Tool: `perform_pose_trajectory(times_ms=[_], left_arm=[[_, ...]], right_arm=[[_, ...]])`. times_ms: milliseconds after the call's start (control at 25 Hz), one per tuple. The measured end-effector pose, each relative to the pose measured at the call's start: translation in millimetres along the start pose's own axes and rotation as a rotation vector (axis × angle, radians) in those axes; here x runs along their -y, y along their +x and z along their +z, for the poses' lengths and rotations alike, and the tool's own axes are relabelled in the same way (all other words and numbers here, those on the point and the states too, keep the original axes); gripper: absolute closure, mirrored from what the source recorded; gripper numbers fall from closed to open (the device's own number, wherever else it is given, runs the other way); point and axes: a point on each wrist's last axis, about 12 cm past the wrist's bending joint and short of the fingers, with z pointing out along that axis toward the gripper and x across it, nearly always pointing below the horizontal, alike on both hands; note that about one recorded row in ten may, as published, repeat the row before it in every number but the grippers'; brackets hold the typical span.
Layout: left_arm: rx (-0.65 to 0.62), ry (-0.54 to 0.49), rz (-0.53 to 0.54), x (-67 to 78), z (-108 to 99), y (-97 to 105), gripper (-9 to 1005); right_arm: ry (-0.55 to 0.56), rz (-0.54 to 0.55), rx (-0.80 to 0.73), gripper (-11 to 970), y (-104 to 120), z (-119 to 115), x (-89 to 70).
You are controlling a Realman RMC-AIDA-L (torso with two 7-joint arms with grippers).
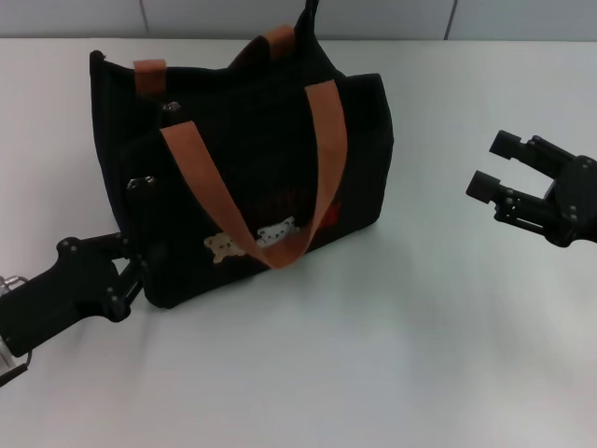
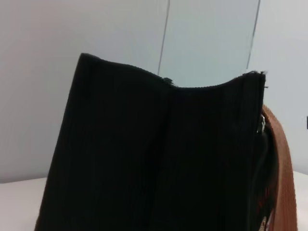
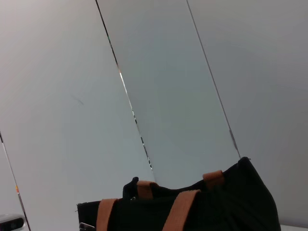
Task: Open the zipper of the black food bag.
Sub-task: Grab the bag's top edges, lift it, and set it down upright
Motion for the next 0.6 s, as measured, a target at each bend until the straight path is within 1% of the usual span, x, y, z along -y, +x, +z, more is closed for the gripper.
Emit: perform_pose_trajectory(times_ms=[240, 360, 440, 560, 600], left_arm=[[0.002, 0.001, 0.002, -0.9, -2, -1, 909], [0.015, 0.022, 0.016, -3.2, -4, -8, 909], [0.032, 0.051, 0.019, -7.4, -7, -19, 909], [0.048, 0.111, 0.051, -16.3, -13, -45, 908], [0.052, 0.126, 0.06, -17.5, -14, -51, 908]], right_arm=[[0.002, -0.001, -0.001, 115, 0, 0, 0.2], [0.002, 0.0, -0.001, 115, 0, 0, 0.1], [0.002, 0.0, -0.001, 115, 0, -1, 0.0], [-0.001, 0.001, 0.001, 115, 0, -1, -0.6], [-0.001, 0.001, 0.001, 115, 0, -1, -0.8]])
